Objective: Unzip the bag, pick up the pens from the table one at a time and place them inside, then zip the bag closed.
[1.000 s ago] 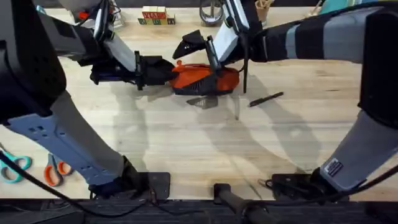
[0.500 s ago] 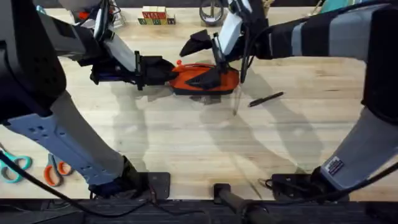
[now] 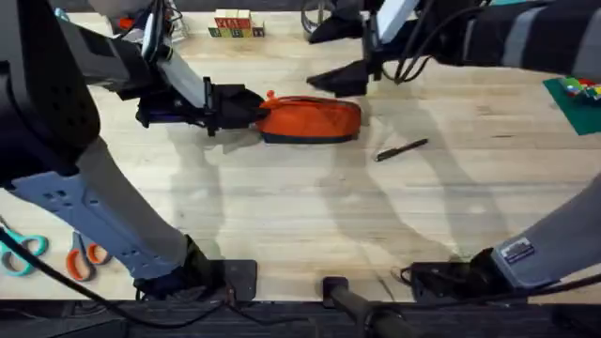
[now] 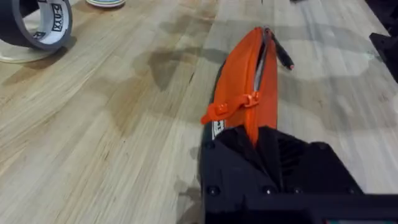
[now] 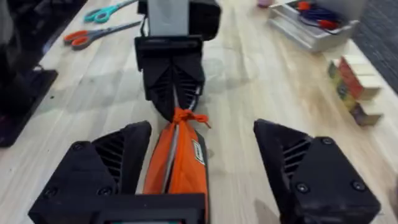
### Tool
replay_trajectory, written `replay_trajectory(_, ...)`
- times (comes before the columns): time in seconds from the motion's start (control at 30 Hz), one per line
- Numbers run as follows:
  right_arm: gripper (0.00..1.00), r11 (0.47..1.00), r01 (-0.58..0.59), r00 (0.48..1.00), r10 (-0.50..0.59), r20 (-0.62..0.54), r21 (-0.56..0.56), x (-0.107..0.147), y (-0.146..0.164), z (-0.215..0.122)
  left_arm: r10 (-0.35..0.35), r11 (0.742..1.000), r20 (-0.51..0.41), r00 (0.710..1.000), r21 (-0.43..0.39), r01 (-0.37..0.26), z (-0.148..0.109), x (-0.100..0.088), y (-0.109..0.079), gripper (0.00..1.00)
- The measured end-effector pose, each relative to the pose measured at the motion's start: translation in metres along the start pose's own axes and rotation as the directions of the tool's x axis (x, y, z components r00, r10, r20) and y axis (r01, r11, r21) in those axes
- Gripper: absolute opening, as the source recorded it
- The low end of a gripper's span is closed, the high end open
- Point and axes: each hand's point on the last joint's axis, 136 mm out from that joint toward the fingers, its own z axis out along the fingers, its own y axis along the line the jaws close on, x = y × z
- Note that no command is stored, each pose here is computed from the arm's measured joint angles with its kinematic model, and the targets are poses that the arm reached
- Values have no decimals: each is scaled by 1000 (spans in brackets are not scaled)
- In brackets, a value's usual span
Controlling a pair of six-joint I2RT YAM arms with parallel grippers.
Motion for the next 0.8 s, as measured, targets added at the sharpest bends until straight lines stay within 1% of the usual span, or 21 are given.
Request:
replay_trajectory(0.2,996,993,-105,994,106,-7,60,-5,-5,-32,0,1000,0,1000,0,0,0,0,0,40)
replay_trajectory(0.33,995,974,-213,976,215,-21,79,0,-1,-48,0,1000,0,1000,0,0,0,0,0,41)
replay_trajectory(0.47,995,939,-325,943,331,-44,111,10,3,-62,0,1000,0,1000,0,0,0,0,0,40)
replay_trajectory(0.6,995,885,-427,889,448,-92,184,24,11,-80,0,1000,0,1000,0,0,0,0,0,40)
replay_trajectory(0.7,996,858,-455,857,495,-145,239,34,20,-92,0,1000,0,1000,0,0,0,0,0,40)
replay_trajectory(0.8,995,850,-449,835,509,-210,277,40,34,-100,0,1000,0,1000,0,0,0,0,0,40)
